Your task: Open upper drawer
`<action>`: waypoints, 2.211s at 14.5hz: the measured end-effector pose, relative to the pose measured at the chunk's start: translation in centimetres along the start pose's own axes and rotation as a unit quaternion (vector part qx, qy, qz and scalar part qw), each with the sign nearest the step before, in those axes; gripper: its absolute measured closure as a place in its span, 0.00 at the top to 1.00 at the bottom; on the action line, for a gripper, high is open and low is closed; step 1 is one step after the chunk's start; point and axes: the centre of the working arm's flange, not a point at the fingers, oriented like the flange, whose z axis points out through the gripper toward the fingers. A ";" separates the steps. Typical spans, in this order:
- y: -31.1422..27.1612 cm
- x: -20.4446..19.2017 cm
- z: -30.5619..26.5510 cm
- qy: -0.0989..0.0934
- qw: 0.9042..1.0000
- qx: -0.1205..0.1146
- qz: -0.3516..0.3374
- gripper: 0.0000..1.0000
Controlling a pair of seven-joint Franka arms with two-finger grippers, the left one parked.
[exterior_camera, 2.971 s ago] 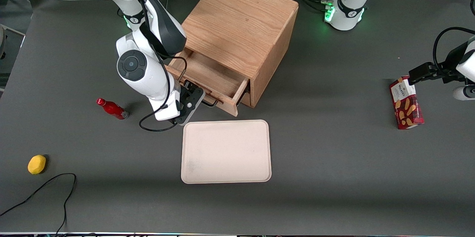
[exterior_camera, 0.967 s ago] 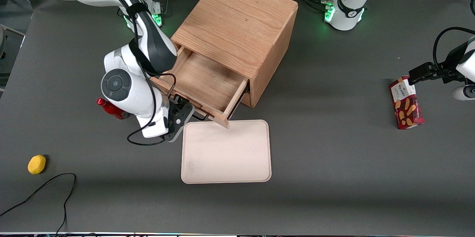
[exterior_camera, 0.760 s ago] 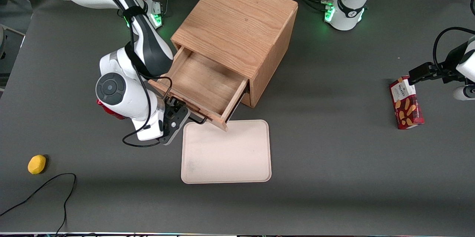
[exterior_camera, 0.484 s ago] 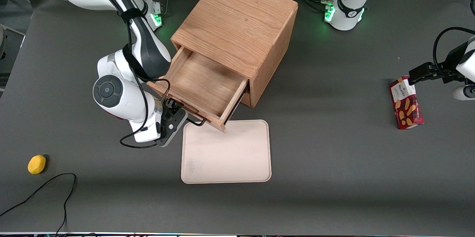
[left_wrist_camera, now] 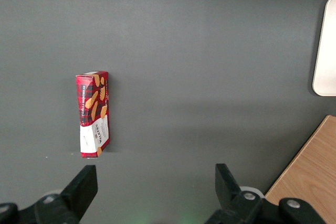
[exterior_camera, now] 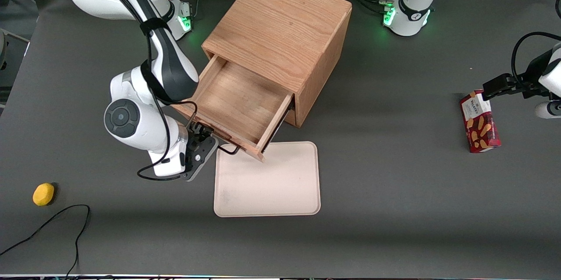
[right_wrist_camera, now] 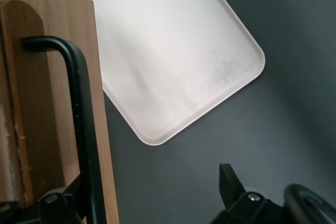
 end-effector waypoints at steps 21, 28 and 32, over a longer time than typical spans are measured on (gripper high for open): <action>2.2 -0.4 -0.7 0.013 1.000 0.006 0.021 1.00; 3.8 -0.8 -1.0 0.018 1.000 0.002 0.012 1.00; 4.7 -1.0 -0.9 0.020 1.000 0.000 0.013 1.00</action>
